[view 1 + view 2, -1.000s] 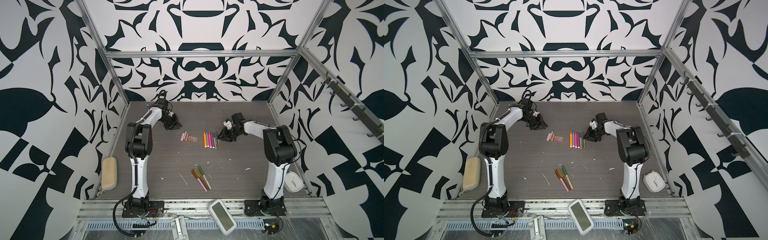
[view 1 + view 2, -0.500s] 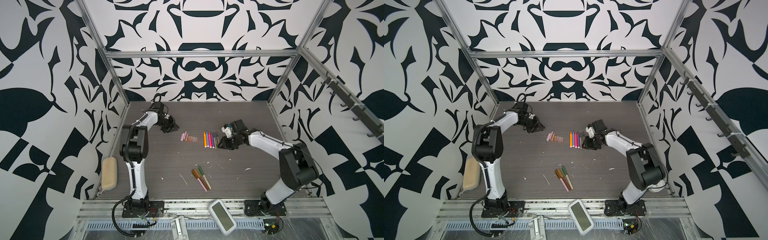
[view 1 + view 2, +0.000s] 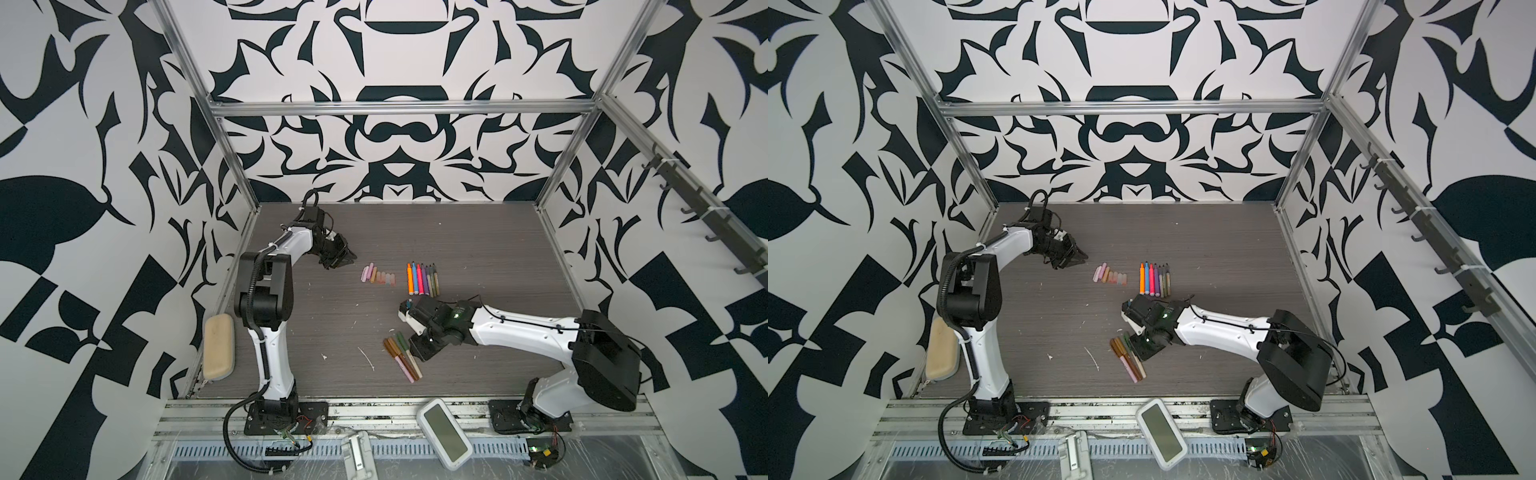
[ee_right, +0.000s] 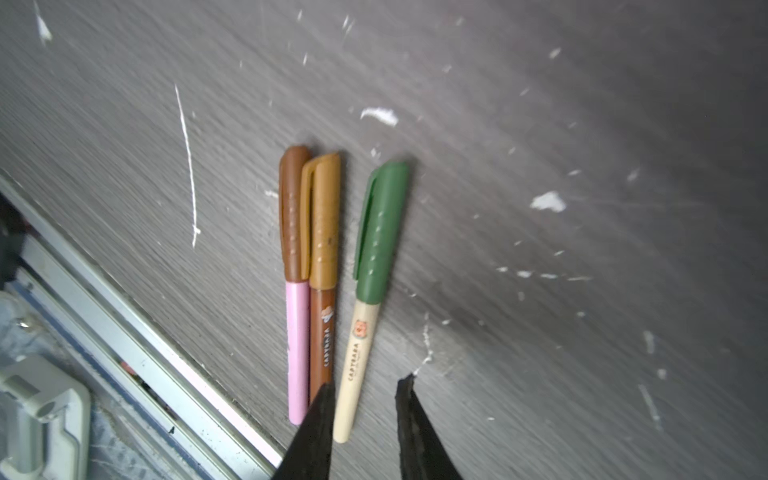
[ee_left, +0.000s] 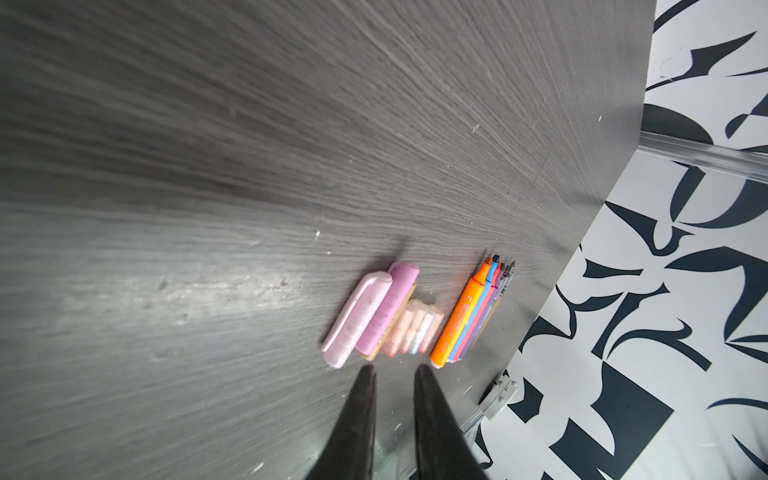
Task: Open the pen caps
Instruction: 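Move the right gripper to the green-capped cream pen in the pile, then close the right gripper on the green-capped pen and lift it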
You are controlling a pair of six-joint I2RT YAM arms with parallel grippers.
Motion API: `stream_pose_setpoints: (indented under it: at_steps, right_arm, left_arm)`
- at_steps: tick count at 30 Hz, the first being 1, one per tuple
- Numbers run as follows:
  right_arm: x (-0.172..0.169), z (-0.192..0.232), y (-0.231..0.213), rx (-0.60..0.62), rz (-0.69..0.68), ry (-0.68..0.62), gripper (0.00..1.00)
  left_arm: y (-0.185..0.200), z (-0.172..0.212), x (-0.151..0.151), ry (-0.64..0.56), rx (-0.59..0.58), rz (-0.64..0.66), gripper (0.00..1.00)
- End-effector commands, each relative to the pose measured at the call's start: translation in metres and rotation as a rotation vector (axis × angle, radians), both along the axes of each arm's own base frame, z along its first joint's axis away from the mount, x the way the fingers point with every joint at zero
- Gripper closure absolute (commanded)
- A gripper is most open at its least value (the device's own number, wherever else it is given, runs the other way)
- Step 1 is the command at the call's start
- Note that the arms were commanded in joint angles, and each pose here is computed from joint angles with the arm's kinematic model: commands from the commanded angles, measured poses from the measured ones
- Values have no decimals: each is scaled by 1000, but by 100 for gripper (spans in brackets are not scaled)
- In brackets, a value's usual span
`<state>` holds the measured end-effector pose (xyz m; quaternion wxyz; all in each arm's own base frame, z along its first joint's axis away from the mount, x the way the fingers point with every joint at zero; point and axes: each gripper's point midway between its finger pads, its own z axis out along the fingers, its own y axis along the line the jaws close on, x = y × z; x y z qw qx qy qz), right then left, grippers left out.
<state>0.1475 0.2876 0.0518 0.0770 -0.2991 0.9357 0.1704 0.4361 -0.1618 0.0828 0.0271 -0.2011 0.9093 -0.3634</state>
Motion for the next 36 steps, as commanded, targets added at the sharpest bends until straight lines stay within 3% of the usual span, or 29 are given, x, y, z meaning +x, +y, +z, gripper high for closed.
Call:
stream_pose_setpoints:
  at_steps: [1, 15, 21, 30, 36]
  right_arm:
    - [-6, -8, -2, -49, -27, -19, 72]
    - [-20, -28, -16, -163, -89, -28, 86]
    - [-25, -44, -29, -245, -105, 3, 85]
    - [-25, -45, -27, -254, -88, 11, 82]
    - [-19, -49, -40, -321, -117, 9, 86]
  left_arm:
    - [0, 15, -5, -28, -8, -1, 79]
    - [4, 22, -15, -32, 8, -1, 80]
    - [3, 28, -15, -34, -2, 10, 80]
    - [1, 39, -15, -54, -29, 31, 80]
    - [-4, 39, -17, -53, -26, 26, 80]
